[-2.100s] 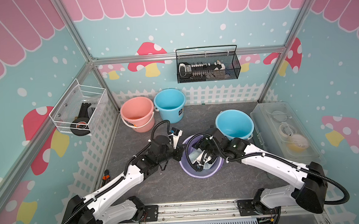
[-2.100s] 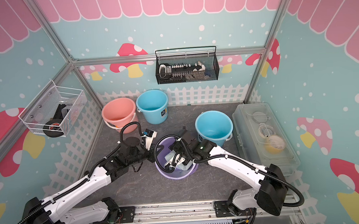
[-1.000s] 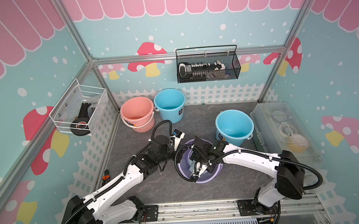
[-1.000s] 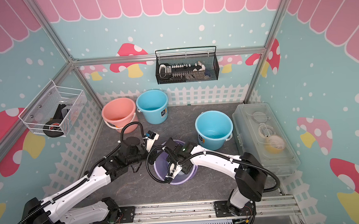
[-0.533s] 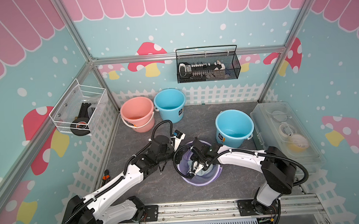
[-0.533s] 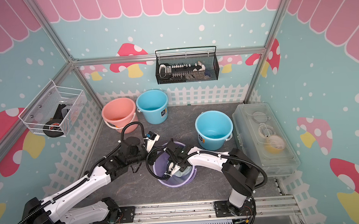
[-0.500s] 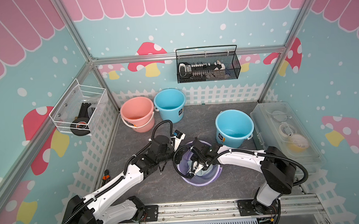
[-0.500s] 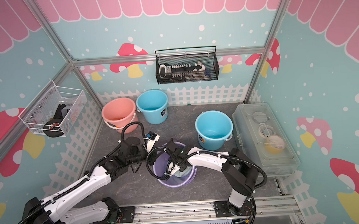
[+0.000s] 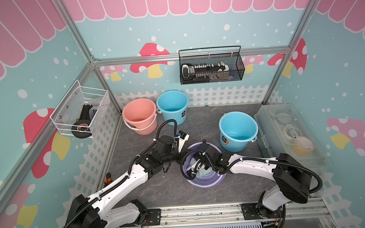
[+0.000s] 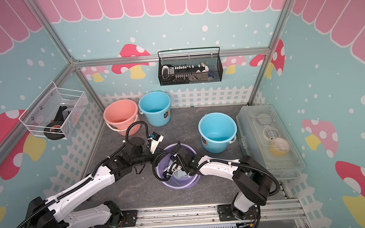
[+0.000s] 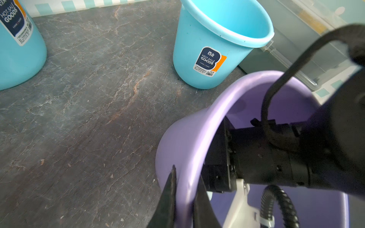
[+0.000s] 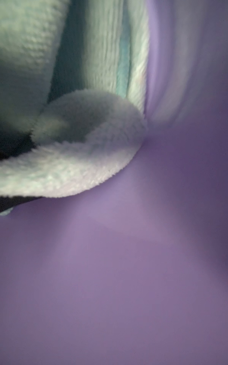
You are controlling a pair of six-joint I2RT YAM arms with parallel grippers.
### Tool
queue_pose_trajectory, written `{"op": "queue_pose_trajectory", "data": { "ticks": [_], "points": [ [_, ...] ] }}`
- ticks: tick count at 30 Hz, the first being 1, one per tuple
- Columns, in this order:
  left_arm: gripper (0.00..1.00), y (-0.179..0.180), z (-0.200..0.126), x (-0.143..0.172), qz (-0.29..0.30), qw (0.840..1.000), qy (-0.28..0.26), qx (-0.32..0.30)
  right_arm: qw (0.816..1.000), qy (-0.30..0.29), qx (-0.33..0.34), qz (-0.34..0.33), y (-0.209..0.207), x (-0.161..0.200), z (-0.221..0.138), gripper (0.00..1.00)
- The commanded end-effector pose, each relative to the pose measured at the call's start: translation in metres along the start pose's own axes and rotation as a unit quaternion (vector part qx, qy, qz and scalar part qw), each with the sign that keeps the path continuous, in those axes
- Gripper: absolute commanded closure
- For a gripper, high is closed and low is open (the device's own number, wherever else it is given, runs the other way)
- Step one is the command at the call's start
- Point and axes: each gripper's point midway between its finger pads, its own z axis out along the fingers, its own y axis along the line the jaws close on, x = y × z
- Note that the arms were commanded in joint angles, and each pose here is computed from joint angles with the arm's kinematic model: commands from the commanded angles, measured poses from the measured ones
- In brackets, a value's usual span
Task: Wipe the inside of the bucket with a cloth
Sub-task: Wipe the dirt from the inside of the bucket.
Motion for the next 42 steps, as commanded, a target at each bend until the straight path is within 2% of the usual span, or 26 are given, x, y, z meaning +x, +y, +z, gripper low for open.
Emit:
{"op": "queue_pose_trajectory", "data": {
  "ticks": [1, 6, 10, 19, 22, 28, 31, 34, 37, 42],
  "points": [
    [1.00, -0.003, 0.004, -0.009, 0.004, 1.000, -0.007, 0.006, 0.992, 0.028, 0.125, -0.015, -0.054, 0.006, -0.010, 0.99],
    [1.00, -0.002, 0.006, -0.007, 0.003, 1.000, 0.001, 0.005, 0.982, 0.069, 0.173, -0.034, -0.080, 0.021, -0.031, 1.00],
    [1.00, -0.001, 0.005, -0.006, 0.001, 1.000, 0.003, 0.001, 0.981, 0.080, 0.172, -0.038, -0.085, 0.028, -0.045, 1.00],
    [1.00, -0.003, -0.002, -0.012, 0.007, 1.000, -0.002, 0.002, 0.993, 0.075, 0.030, -0.084, -0.022, 0.025, -0.010, 0.99],
    [1.00, -0.005, -0.004, -0.013, 0.009, 1.000, -0.004, 0.004, 0.994, 0.065, 0.010, -0.082, -0.014, 0.019, 0.004, 0.99],
    [1.00, -0.001, -0.007, -0.012, 0.005, 1.000, -0.003, -0.010, 0.989, 0.125, -0.019, -0.074, 0.001, 0.042, 0.024, 0.99],
    [1.00, 0.007, -0.011, -0.010, 0.003, 0.999, 0.000, -0.037, 0.982, 0.159, -0.073, -0.068, 0.023, 0.060, 0.019, 0.98],
    [1.00, 0.016, -0.013, -0.010, 0.002, 0.998, 0.006, -0.064, 0.973, 0.163, -0.154, -0.049, 0.052, 0.064, 0.004, 0.98],
    [1.00, 0.023, -0.014, -0.010, 0.001, 0.996, 0.009, -0.084, 0.963, 0.137, -0.231, -0.032, 0.082, 0.056, -0.017, 0.98],
    [1.00, 0.024, -0.010, -0.011, 0.006, 0.996, 0.013, -0.086, 0.932, 0.079, -0.354, 0.007, 0.121, 0.034, -0.052, 0.98]
  ]
}}
